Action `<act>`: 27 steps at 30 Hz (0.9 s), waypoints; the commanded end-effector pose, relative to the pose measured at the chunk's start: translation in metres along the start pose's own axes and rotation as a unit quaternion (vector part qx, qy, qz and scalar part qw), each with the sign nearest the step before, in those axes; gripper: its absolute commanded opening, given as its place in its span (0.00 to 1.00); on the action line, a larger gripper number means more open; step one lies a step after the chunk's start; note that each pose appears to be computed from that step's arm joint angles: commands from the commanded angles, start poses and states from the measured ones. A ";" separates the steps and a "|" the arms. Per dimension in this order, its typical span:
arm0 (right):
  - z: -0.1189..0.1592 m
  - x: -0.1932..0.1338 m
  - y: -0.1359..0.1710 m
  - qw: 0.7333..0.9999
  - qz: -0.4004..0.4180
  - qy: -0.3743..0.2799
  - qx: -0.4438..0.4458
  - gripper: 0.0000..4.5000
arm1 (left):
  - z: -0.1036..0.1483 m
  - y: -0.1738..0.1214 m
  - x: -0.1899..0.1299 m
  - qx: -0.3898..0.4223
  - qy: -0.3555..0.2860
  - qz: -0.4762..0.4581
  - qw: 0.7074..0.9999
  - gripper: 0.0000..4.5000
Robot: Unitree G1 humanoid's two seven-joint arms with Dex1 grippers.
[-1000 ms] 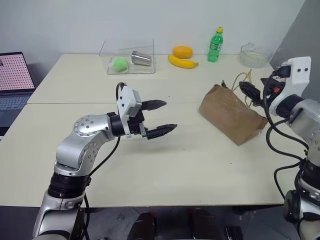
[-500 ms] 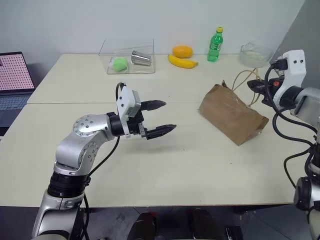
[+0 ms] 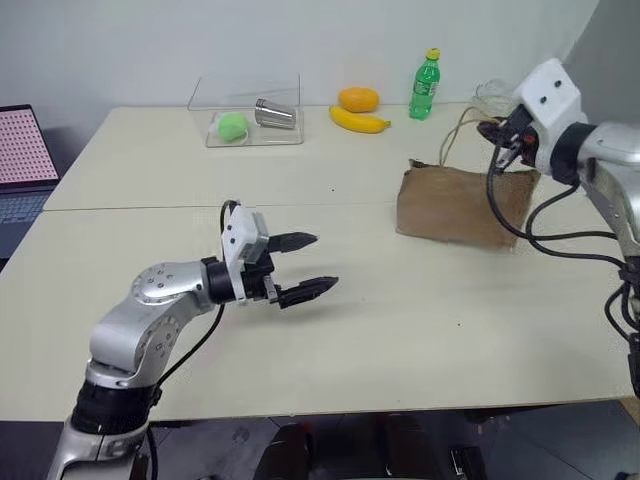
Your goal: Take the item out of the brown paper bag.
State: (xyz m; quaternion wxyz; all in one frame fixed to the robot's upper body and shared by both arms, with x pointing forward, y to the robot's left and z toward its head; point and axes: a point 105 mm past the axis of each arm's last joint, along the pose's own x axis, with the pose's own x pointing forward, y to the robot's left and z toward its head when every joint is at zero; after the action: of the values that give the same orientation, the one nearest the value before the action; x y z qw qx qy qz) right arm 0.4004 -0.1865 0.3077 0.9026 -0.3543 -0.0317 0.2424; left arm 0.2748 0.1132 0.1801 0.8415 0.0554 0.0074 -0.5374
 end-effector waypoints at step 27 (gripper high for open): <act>0.132 0.115 0.065 0.986 0.070 -0.141 0.047 0.01 | 0.009 -0.004 -0.015 -0.002 -0.026 0.071 0.997 1.00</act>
State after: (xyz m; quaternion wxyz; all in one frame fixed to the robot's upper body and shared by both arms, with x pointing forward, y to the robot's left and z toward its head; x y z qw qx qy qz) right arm 0.4521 -0.0163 0.3176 0.8900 -0.2751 -0.0700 0.3568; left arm 0.2693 0.1245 0.1794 0.8793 0.0291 0.0064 -0.4753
